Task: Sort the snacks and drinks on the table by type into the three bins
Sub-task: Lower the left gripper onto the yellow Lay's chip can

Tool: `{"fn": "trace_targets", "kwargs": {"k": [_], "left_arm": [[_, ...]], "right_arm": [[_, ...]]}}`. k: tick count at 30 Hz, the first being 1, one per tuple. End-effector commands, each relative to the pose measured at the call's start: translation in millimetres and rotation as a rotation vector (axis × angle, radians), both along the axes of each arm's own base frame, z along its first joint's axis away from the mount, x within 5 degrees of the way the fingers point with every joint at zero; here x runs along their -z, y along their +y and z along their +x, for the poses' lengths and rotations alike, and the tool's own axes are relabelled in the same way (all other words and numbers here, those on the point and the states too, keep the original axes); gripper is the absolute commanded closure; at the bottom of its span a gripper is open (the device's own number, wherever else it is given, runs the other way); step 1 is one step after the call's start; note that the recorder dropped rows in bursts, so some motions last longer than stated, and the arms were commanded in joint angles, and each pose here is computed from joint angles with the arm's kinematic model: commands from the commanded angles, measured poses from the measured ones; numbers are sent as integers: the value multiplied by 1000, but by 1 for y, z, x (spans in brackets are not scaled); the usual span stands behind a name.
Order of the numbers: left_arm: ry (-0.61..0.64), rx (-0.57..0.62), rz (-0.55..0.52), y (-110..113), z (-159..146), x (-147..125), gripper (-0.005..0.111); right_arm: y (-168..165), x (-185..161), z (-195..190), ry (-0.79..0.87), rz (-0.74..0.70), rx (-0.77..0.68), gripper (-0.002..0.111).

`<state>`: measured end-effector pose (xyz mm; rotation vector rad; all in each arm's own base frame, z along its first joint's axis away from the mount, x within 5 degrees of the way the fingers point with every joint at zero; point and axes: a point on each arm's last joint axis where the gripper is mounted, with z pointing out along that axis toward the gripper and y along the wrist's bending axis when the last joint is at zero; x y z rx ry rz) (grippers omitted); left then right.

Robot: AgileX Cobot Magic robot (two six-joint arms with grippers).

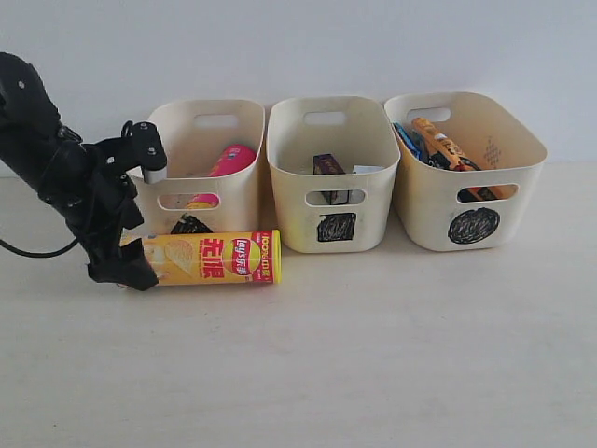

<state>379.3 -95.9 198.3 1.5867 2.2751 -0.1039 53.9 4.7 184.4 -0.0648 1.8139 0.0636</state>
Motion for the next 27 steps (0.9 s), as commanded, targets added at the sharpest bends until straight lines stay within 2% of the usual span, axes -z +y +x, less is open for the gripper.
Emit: {"fn": "trace_targets", "kwargs": {"k": [1,10,16,25,27], "left_arm": [[28,-10,2,0,5,21,16],[-38,-39,-6,-2,19,41,16],[20,-11,9,-2,17,56,20],[103,28,11,-2,9,57,27],[131,12,-18,-5,7,57,27]], "right_arm": [[0,0,0,-10,-11,3,108],[0,0,0,-10,-11,3,108],[0,0,0,-10,-11,3,108],[0,0,0,-10,-11,3,108],[0,0,0,-10,-11,3,108]]}}
